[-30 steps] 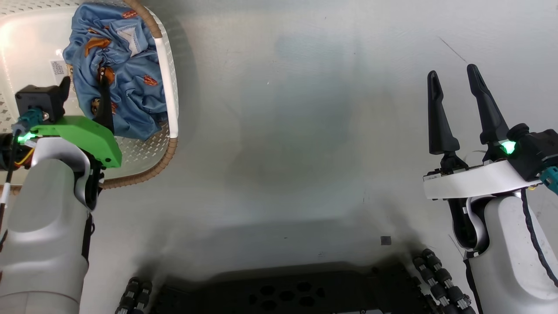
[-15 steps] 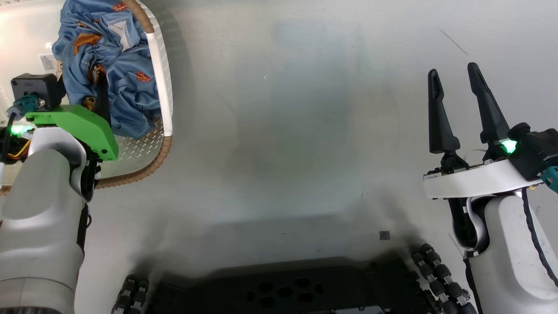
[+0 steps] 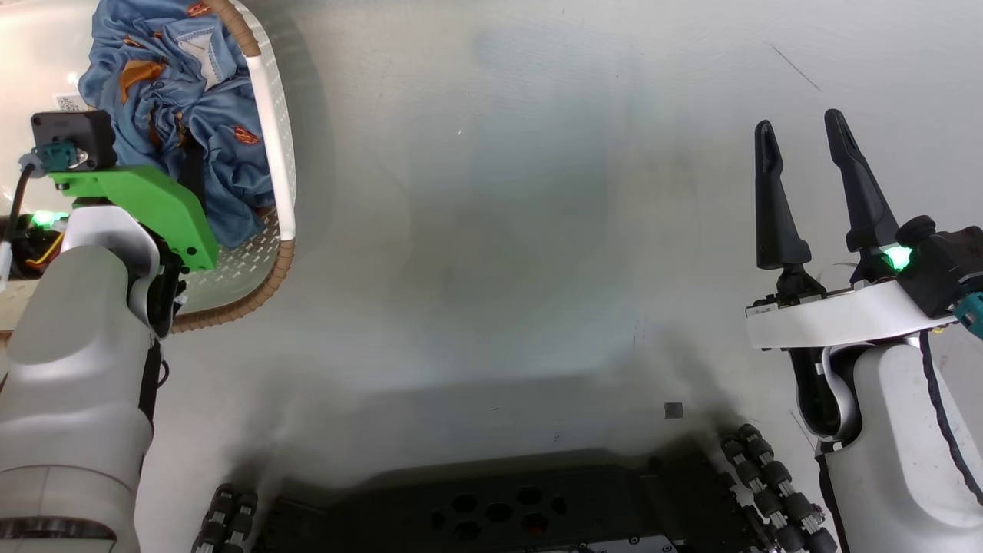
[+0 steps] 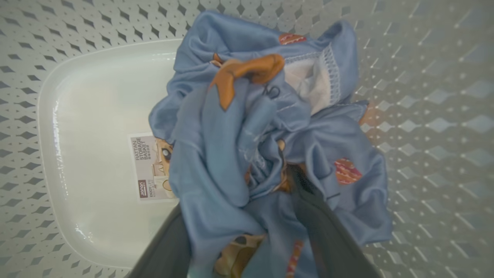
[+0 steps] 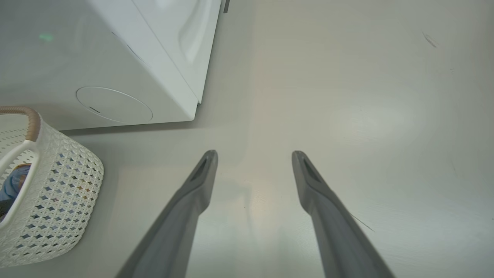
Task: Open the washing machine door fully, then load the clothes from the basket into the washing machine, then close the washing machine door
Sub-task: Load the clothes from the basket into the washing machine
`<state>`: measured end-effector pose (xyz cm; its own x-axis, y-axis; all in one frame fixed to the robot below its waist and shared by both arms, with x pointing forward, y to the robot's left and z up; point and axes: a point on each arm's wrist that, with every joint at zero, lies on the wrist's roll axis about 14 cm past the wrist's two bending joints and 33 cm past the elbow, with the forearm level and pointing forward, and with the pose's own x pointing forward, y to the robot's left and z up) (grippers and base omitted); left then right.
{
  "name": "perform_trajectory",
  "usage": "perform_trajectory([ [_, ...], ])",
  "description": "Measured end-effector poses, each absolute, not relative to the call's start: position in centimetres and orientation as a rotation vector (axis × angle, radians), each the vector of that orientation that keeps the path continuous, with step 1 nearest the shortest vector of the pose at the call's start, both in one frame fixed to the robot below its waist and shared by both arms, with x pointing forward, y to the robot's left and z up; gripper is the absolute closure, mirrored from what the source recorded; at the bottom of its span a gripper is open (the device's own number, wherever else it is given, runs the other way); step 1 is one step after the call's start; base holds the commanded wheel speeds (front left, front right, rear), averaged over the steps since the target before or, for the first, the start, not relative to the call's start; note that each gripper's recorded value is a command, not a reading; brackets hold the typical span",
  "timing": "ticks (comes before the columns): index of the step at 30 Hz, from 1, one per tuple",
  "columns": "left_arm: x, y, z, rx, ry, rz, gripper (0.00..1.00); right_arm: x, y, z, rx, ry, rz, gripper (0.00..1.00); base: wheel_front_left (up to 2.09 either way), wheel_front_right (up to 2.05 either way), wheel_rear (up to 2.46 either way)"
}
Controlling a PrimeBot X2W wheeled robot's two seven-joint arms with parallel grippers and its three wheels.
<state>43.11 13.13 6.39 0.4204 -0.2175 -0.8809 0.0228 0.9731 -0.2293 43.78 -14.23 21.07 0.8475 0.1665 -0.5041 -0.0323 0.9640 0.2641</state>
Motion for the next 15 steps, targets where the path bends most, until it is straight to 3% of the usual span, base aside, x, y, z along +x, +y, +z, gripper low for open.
perform_trajectory([
  [3,43.4,12.8,6.4,-0.206,1.131,-0.152,0.0,43.8,-14.2,21.1,0.252,0.551,0.104,0.0,0.0,0.0,0.0],
  [4,43.4,12.7,6.3,-0.207,1.139,-0.155,0.25,43.8,-14.2,21.1,0.252,0.551,0.103,0.0,0.0,0.0,0.0],
  [6,43.4,12.4,6.3,-0.212,1.143,-0.158,0.93,43.8,-14.3,21.1,0.252,0.55,0.102,0.0,0.0,0.0,0.0],
  [7,43.5,12.3,6.3,-0.209,1.141,-0.165,1.0,43.8,-14.3,21.1,0.252,0.55,0.102,0.0,0.0,0.0,0.0],
  [15,43.8,11.5,7.0,-0.22,1.135,-0.186,1.0,44.2,-14.5,21.7,0.249,0.532,0.099,0.0,0.0,0.0,0.0],
])
